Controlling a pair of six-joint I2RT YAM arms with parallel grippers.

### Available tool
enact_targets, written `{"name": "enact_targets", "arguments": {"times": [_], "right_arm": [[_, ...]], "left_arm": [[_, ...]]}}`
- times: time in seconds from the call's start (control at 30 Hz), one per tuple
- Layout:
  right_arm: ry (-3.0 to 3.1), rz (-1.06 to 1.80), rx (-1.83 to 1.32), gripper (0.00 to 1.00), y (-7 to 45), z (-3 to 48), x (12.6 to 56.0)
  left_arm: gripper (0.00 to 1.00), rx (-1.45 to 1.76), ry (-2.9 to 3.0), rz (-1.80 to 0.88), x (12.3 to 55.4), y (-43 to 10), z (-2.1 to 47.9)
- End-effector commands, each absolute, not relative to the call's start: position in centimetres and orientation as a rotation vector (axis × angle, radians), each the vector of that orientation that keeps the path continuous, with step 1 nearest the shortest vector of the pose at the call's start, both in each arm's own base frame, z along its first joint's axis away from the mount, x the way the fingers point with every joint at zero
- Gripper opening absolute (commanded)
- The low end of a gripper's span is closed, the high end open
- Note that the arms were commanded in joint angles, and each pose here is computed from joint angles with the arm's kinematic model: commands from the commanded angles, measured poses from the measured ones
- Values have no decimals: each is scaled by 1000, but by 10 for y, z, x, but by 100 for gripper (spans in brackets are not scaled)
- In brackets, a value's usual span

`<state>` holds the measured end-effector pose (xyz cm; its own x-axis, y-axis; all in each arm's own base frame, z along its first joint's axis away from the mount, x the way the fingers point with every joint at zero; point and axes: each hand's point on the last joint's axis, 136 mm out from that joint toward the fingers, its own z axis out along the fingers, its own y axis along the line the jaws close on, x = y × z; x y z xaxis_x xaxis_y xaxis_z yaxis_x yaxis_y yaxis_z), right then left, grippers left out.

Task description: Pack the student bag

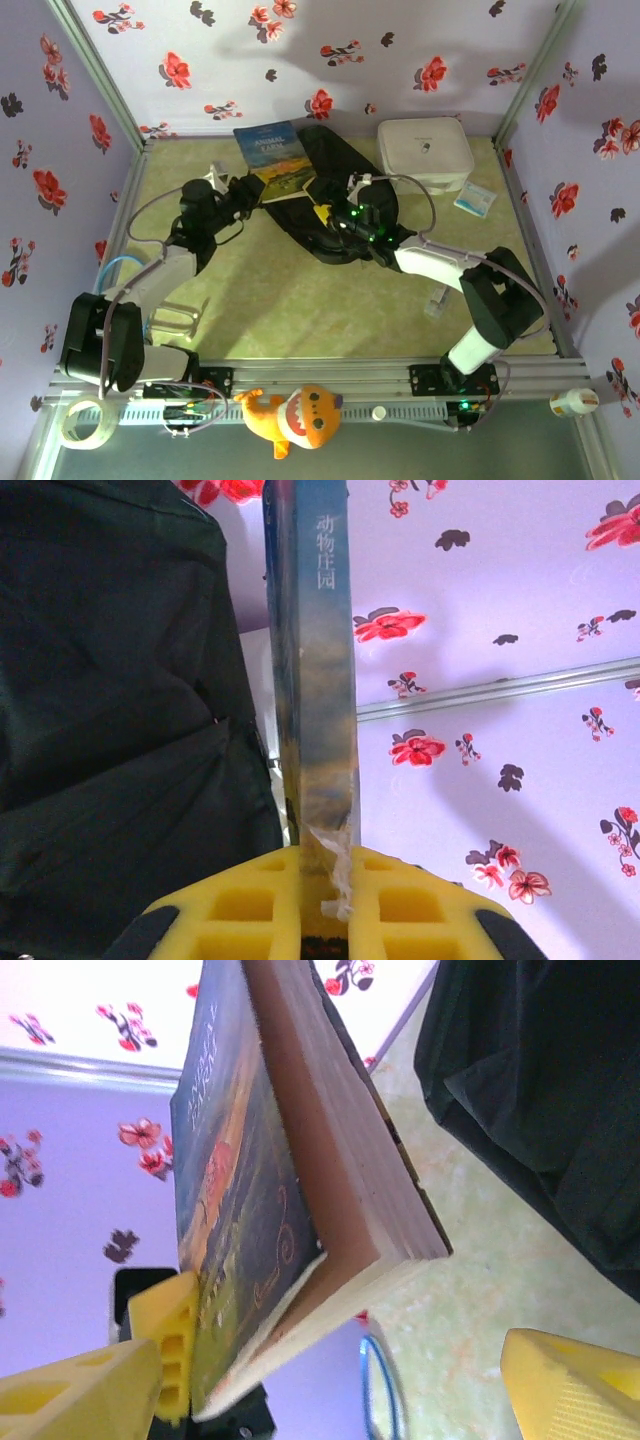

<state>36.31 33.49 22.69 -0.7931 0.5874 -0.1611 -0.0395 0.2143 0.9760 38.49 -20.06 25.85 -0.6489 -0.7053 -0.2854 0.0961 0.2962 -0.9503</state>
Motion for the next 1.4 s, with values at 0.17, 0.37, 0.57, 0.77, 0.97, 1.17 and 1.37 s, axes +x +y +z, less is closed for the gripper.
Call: {"name": "enact_targets", "arguments": {"times": [0.17, 0.37, 0.57, 0.77, 0.97, 1.17, 1.37], "right_arm": [[1754, 1829, 567, 88, 351, 273, 375], [1718, 1875, 582, 81, 365, 274, 375], [1714, 1872, 595, 75, 372, 269, 376], [1661, 1871, 622, 69, 370, 272, 384], [1597, 1834, 645, 50, 363, 276, 393], [1598, 1711, 607, 15, 347, 277, 392], [1660, 1468, 485, 9, 310, 278, 384]], "left_arm": [[0, -488, 1655, -1460, 390, -215, 311], [0, -488, 1630, -1498, 392, -224, 315], [0, -508, 1621, -1508, 393, -225, 316], [0, -511, 1610, -1529, 389, -227, 318], [0, -519, 1603, -1560, 385, -230, 317], [16, -488, 1702, -1463, 379, -229, 301], [58, -315, 1963, -1154, 361, -221, 254]]}}
